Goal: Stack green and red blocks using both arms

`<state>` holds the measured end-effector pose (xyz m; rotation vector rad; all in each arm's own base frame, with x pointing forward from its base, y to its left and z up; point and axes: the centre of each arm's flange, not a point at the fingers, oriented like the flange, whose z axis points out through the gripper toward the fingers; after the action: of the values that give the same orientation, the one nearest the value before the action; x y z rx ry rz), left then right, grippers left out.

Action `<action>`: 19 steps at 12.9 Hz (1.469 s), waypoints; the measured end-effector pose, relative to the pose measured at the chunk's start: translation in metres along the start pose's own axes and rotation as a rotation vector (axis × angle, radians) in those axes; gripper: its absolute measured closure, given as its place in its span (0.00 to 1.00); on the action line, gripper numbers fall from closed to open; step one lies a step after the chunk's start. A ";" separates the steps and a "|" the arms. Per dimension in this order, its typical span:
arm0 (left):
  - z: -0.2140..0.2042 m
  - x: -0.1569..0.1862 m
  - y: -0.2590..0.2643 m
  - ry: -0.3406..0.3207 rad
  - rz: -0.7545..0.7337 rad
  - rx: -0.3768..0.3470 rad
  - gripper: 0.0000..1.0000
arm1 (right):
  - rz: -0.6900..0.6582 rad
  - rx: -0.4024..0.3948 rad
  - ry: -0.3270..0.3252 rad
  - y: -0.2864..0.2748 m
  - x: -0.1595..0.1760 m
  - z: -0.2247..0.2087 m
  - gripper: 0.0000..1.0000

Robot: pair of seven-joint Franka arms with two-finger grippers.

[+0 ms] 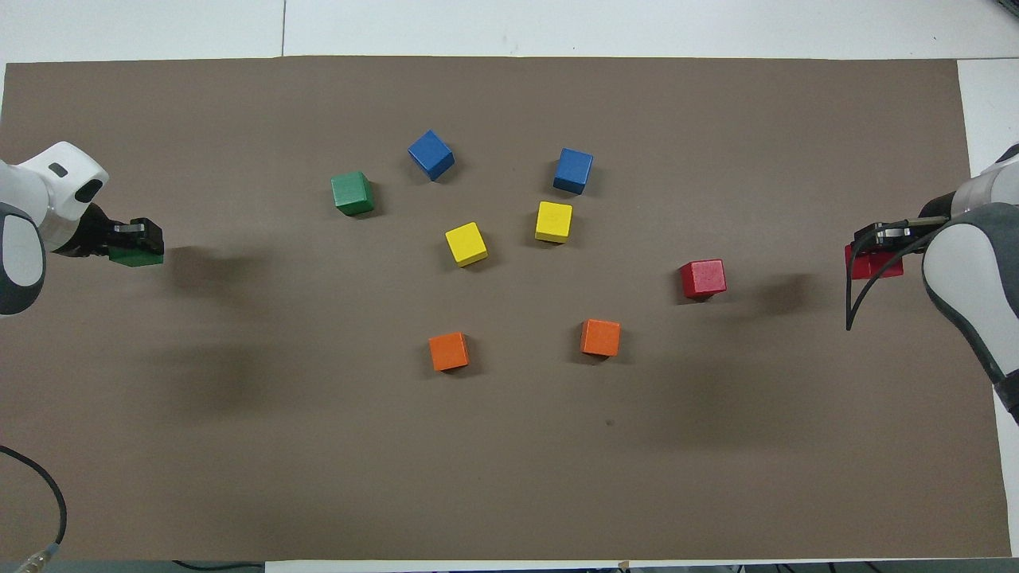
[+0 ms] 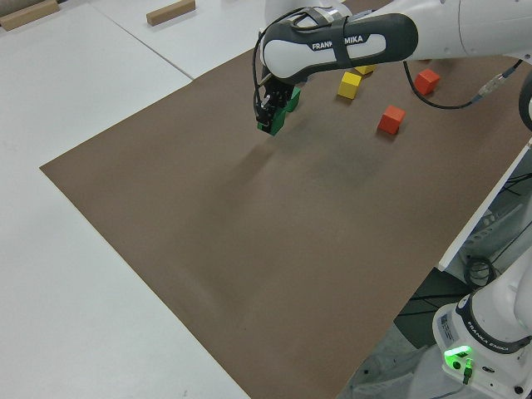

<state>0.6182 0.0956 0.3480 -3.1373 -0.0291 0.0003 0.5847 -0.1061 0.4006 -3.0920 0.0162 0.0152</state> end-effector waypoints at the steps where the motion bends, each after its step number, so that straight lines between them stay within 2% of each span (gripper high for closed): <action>1: 0.011 -0.001 -0.006 0.013 0.046 0.001 0.45 | -0.003 -0.002 0.011 -0.001 0.002 0.008 0.46; 3: 0.028 -0.003 -0.014 0.013 0.102 -0.002 0.45 | -0.005 -0.004 0.021 -0.003 0.000 0.028 0.46; 6: 0.036 -0.004 -0.024 0.017 0.093 -0.022 0.45 | 0.000 -0.005 0.011 -0.001 -0.008 0.059 0.46; 9: 0.045 -0.010 -0.022 0.067 0.095 -0.013 0.45 | 0.010 -0.009 0.022 0.004 -0.012 0.075 0.46; 11: 0.052 -0.016 -0.020 0.063 0.112 -0.014 0.29 | 0.014 -0.010 0.022 0.006 -0.013 0.079 0.46; 13: 0.036 -0.010 -0.016 0.011 0.128 -0.029 0.03 | 0.019 -0.010 0.025 0.009 -0.013 0.084 0.46; 15: -0.020 0.012 -0.005 -0.026 0.157 -0.043 0.00 | 0.020 -0.010 0.024 0.010 -0.012 0.085 0.45; 16: -0.048 0.019 0.002 -0.028 0.168 -0.044 0.00 | 0.019 -0.010 0.024 0.009 -0.012 0.085 0.41; 18: -0.087 0.030 0.035 -0.002 0.146 -0.041 0.00 | 0.018 -0.010 0.024 0.009 -0.012 0.085 0.15; 19: -0.092 0.034 0.066 0.013 0.106 -0.040 0.00 | 0.018 -0.010 0.025 0.009 -0.012 0.085 0.07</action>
<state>0.6534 0.0295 0.4397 -3.1747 0.1394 -0.0199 0.5716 -0.1104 0.3153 -3.1018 0.0445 -0.0221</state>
